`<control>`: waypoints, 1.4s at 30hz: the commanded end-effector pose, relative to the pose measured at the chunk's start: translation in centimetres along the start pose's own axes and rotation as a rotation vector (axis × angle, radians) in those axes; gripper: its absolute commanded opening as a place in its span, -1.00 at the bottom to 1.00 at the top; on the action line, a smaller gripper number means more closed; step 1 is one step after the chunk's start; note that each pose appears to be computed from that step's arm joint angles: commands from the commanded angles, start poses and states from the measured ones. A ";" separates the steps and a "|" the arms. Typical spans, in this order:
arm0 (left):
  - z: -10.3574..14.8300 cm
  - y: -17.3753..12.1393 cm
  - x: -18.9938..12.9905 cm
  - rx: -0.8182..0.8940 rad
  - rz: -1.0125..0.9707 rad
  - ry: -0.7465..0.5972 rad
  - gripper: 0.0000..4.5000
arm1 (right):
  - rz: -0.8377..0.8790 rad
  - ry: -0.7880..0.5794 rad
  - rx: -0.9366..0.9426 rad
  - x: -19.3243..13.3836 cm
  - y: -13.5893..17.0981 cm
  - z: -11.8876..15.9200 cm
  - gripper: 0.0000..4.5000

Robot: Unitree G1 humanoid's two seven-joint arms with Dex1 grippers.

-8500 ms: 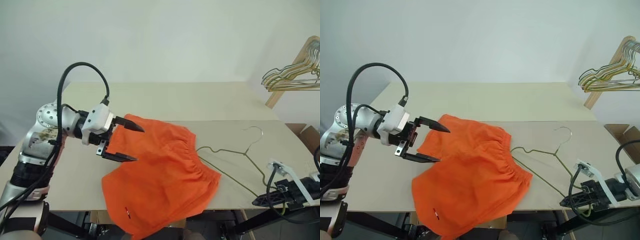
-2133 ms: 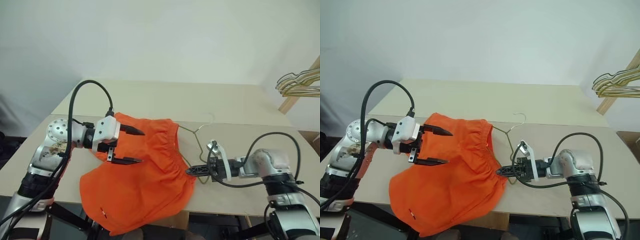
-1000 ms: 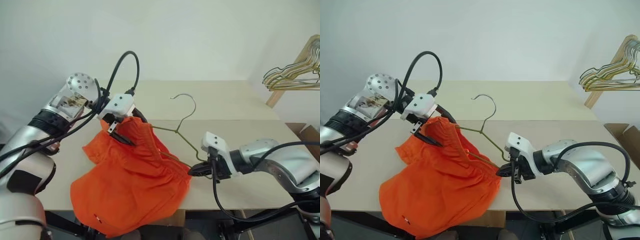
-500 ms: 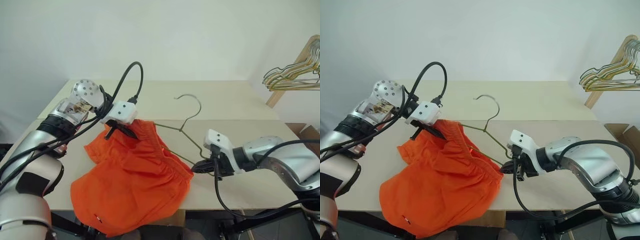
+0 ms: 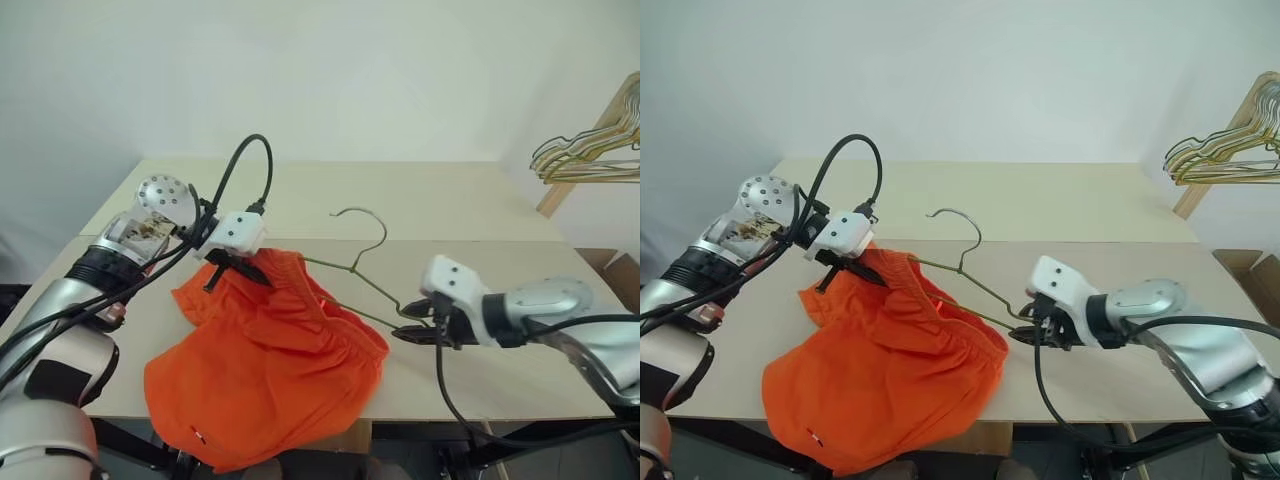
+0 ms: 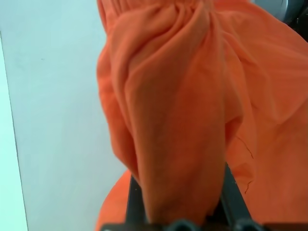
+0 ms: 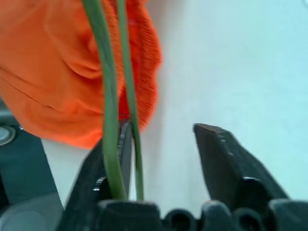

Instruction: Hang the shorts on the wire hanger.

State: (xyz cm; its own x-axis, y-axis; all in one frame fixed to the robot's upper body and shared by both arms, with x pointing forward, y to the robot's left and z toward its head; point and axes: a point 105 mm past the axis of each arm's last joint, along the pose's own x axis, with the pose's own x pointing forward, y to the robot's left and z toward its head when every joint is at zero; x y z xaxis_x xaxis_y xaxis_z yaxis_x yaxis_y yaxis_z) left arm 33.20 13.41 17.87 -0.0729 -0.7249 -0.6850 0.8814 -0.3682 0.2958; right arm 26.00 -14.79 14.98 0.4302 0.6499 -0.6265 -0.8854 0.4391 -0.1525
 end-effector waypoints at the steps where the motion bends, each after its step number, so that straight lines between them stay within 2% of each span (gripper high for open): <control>1: 0.5 0.3 -0.5 0.026 0.010 0.006 -1.00 | -0.154 -0.053 -0.029 -3.0 -2.3 1.3 0.60; 4: 0.4 0.4 -0.5 0.008 0.020 -0.003 -1.00 | -0.230 -0.081 0.009 -5.1 -3.3 1.0 0.99; 7: 0.3 0.9 -0.8 -0.022 0.064 -0.029 -1.00 | -0.335 -0.168 0.136 -8.6 -4.5 -0.3 0.99; 10: 0.6 1.5 -1.1 -0.045 0.103 -0.062 -1.00 | -0.323 -0.328 0.240 -11.1 -3.0 -1.0 0.99; 12: 0.6 1.6 -1.2 -0.042 0.111 -0.060 -1.00 | -0.330 -0.354 0.280 -11.4 -2.1 -1.9 0.99; 16: 0.8 1.9 -1.5 -0.040 0.128 -0.063 -1.00 | -0.215 -0.297 0.380 -7.5 2.0 -4.8 0.99; 21: 1.2 2.3 -1.6 -0.037 0.139 -0.072 -1.00 | -0.178 -0.292 0.516 -1.5 4.0 -6.9 0.99; 28: 1.6 2.8 -1.6 -0.039 0.143 -0.082 -1.00 | -0.098 -0.413 0.608 3.9 4.3 -5.6 0.99; 32: 1.7 2.7 -1.5 -0.032 0.129 -0.075 -1.00 | 0.025 -0.497 0.600 4.3 5.5 -3.6 0.99; 42: 1.8 2.7 -1.5 -0.032 0.133 -0.079 -1.00 | 0.085 -0.447 0.642 4.4 5.9 -4.5 0.99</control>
State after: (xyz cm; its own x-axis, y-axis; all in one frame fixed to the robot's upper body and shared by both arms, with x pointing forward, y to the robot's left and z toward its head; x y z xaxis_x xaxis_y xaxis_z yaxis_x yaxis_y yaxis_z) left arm 34.81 12.76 19.24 -0.0046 -0.7961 -0.6052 0.9187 -0.2424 0.3119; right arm 21.78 -12.28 7.18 0.5233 0.8139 -0.2522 -0.6857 0.5780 0.4424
